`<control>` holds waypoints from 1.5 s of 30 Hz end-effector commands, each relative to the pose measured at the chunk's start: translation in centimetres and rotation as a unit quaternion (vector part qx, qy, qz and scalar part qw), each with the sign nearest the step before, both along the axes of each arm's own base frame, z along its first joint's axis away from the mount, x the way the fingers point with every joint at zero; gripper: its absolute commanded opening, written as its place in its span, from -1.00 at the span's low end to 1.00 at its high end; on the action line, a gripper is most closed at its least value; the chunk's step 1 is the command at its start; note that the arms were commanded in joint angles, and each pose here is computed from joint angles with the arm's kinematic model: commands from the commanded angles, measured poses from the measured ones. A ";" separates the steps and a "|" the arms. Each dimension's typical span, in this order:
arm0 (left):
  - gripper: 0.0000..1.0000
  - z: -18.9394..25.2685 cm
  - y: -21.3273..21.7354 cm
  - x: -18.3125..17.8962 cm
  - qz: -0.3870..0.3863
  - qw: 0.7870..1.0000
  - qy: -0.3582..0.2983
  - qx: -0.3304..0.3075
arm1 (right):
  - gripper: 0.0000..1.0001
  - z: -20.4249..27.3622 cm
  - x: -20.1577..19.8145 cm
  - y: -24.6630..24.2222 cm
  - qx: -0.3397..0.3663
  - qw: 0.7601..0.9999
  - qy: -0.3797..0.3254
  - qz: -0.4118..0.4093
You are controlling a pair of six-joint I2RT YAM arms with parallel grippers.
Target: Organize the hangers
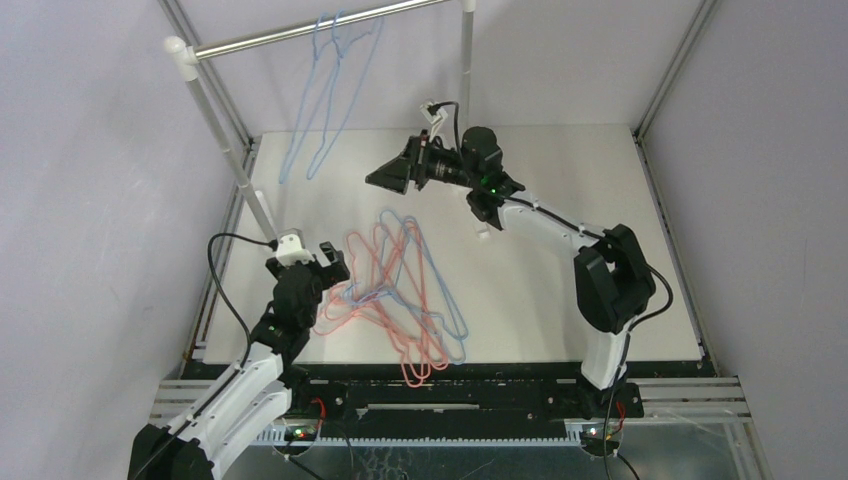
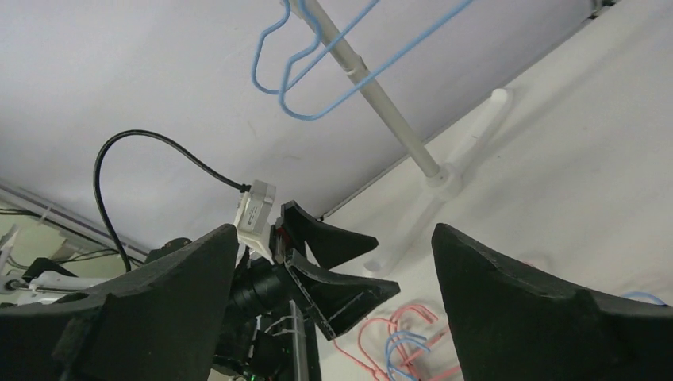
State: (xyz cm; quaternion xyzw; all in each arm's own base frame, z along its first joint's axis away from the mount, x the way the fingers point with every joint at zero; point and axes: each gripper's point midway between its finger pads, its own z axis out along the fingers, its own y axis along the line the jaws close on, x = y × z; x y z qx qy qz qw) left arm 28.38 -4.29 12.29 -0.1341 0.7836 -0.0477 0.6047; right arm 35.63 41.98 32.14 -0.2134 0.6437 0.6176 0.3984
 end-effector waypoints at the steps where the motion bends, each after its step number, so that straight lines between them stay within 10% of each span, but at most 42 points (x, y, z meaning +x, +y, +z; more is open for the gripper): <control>1: 0.99 0.7 -0.2 0.3 -0.002 1.000 -0.017 -0.006 | 1.00 4.9 -1.2 -2.6 0.015 0.996 -0.070 -0.046; 25: 0.99 0.2 -0.3 0.5 -0.003 1.000 -0.008 -0.004 | 0.60 -19.3 -14.4 -6.9 -0.385 0.919 -0.026 -0.078; 45: 0.99 0.1 -0.3 0.4 -0.002 1.000 -0.008 -0.005 | 0.14 -28.8 -17.3 -6.0 -0.488 0.873 -0.003 -0.024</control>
